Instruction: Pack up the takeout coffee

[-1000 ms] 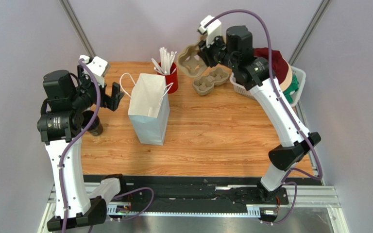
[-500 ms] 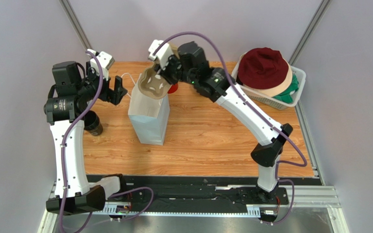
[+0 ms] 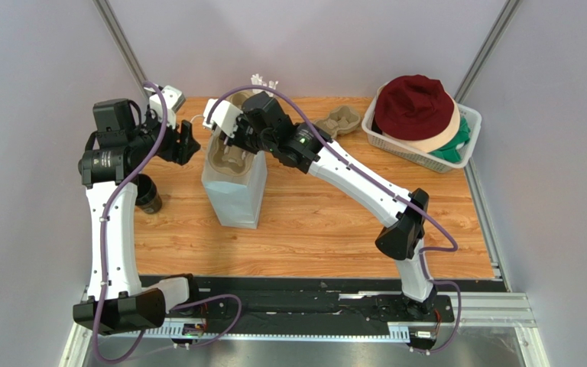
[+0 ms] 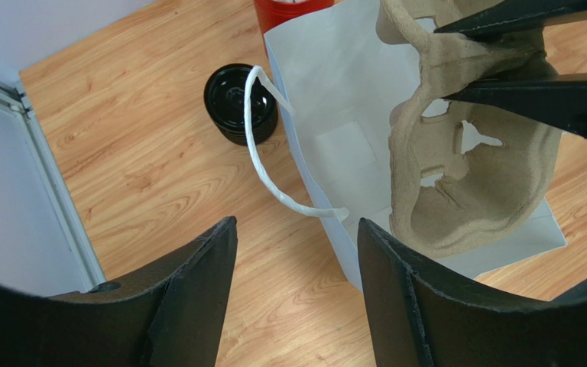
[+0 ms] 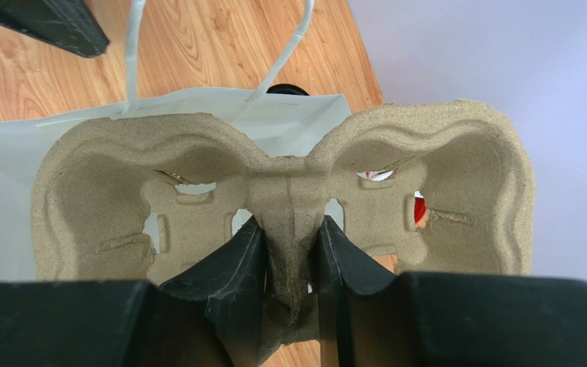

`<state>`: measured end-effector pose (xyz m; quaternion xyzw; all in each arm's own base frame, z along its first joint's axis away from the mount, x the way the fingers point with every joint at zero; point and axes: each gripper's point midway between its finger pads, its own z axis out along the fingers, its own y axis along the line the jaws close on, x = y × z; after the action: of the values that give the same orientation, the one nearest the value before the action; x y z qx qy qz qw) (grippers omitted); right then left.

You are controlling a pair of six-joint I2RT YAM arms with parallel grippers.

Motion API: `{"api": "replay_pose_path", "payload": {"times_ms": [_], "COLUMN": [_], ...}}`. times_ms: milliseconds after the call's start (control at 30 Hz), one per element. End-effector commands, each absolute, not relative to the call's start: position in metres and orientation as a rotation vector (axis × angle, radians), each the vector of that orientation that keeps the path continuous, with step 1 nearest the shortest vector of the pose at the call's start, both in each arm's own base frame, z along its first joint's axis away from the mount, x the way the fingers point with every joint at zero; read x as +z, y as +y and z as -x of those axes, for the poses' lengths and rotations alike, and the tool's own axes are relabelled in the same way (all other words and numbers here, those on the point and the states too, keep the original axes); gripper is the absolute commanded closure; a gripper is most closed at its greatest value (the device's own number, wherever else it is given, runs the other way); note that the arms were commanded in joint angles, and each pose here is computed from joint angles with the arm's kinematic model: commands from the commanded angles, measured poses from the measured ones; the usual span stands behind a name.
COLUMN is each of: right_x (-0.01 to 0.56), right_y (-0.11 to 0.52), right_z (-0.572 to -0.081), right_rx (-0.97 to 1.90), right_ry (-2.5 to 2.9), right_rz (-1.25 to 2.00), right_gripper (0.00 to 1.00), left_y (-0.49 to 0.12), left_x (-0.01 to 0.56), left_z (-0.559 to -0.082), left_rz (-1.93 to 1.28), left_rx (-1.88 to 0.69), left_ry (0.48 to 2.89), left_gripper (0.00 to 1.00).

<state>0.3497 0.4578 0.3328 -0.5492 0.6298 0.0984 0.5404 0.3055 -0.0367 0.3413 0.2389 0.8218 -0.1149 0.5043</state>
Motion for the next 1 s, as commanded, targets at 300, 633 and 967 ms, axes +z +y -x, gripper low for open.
{"api": "replay_pose_path", "payload": {"times_ms": [300,633,967], "right_x": [0.316,0.289,0.266], "right_y": [0.467,0.474,0.472], "right_z": [-0.336,-0.328,-0.308], "right_rx": [0.165,0.224,0.316], "right_ry": [1.474,1.541,1.616], "right_rz": [1.414,1.456,1.527], "right_gripper": [0.73,0.75,0.76], "left_y": [-0.053,-0.062,-0.060], "left_x": [0.337,0.331,0.320], "left_z": [-0.312,-0.300,-0.294], "left_rz": [-0.647,-0.663,-0.637], "left_rx": [-0.314,-0.337,-0.327], "left_ry": [1.941,1.936,1.949], "left_gripper": [0.57,0.73,0.83]}}
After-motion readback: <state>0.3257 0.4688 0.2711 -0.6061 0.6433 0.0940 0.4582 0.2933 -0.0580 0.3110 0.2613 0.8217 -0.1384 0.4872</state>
